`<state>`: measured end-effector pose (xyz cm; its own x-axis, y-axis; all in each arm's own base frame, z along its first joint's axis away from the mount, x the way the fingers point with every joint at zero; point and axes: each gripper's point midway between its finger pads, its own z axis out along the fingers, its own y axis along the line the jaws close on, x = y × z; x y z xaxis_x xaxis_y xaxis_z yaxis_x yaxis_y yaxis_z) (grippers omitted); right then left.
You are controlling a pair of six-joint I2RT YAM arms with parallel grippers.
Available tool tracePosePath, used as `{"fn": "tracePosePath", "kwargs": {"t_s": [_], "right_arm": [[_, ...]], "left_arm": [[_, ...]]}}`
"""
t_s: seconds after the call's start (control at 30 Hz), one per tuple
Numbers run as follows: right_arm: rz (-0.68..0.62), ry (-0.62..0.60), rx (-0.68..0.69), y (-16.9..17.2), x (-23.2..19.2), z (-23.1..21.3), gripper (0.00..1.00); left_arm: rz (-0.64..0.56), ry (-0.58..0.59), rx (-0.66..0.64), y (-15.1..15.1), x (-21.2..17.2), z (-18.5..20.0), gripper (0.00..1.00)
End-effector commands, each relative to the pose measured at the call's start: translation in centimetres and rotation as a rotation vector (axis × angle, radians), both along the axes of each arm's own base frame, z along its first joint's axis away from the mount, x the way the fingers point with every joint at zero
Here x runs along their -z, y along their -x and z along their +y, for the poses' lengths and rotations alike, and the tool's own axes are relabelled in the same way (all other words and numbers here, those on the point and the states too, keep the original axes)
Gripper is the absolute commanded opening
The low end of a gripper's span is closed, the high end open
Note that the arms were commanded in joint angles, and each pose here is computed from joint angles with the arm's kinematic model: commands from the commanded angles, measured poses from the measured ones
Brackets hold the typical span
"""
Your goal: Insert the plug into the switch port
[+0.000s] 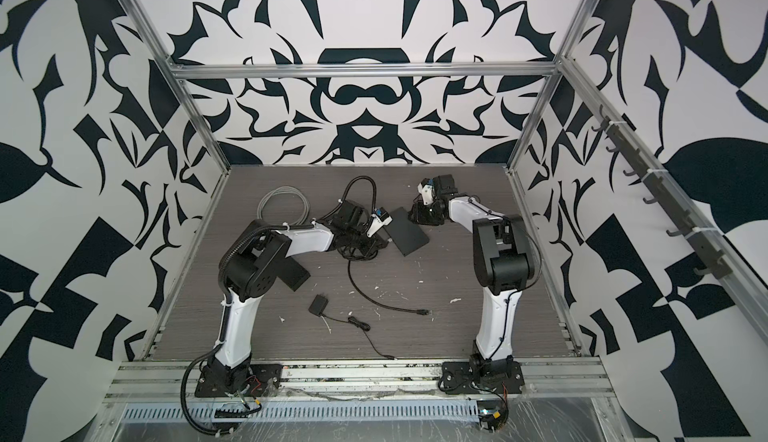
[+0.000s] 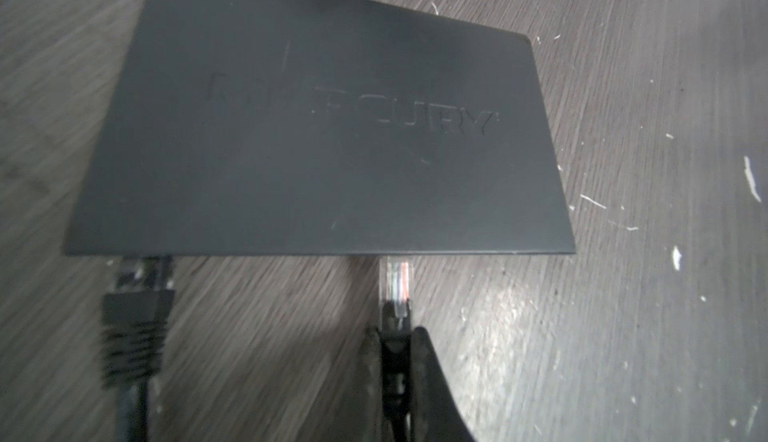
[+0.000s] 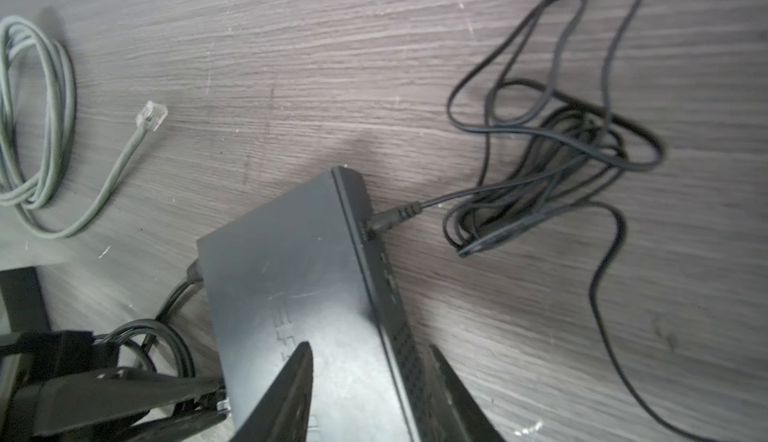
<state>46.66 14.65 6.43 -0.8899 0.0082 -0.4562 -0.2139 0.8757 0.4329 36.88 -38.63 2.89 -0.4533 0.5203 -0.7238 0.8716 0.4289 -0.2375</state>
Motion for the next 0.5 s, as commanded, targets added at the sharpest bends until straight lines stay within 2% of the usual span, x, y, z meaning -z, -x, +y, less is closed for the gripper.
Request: {"fn": "tracePosePath", "kwargs": {"t_s": [0.0,0.13,0.33,0.47], "right_arm": [[-0.038,-0.005,-0.037,-0.7,-1.8,0.4,0.48],[-0.018,-0.006,-0.047,-0.8,-1.3,0.6,0.48],[-0.018,0.077,-0.047,-1.7,-0.3,-0.4,0.48],[-0.011,0.1,-0.059,-2.2,0.3,-0.6,0.48]], "left_arm": [[0.086,-0.035,-0.003,2.0,3.5,0.5,0.04],[0.057,-0.09,-0.023,2.1,4.2,0.7,0.04],[0.096,-0.193,-0.078,1.5,5.5,1.5,0.02],[0.09,-0.208,-0.116,1.0,5.2,1.9,0.01]]}}
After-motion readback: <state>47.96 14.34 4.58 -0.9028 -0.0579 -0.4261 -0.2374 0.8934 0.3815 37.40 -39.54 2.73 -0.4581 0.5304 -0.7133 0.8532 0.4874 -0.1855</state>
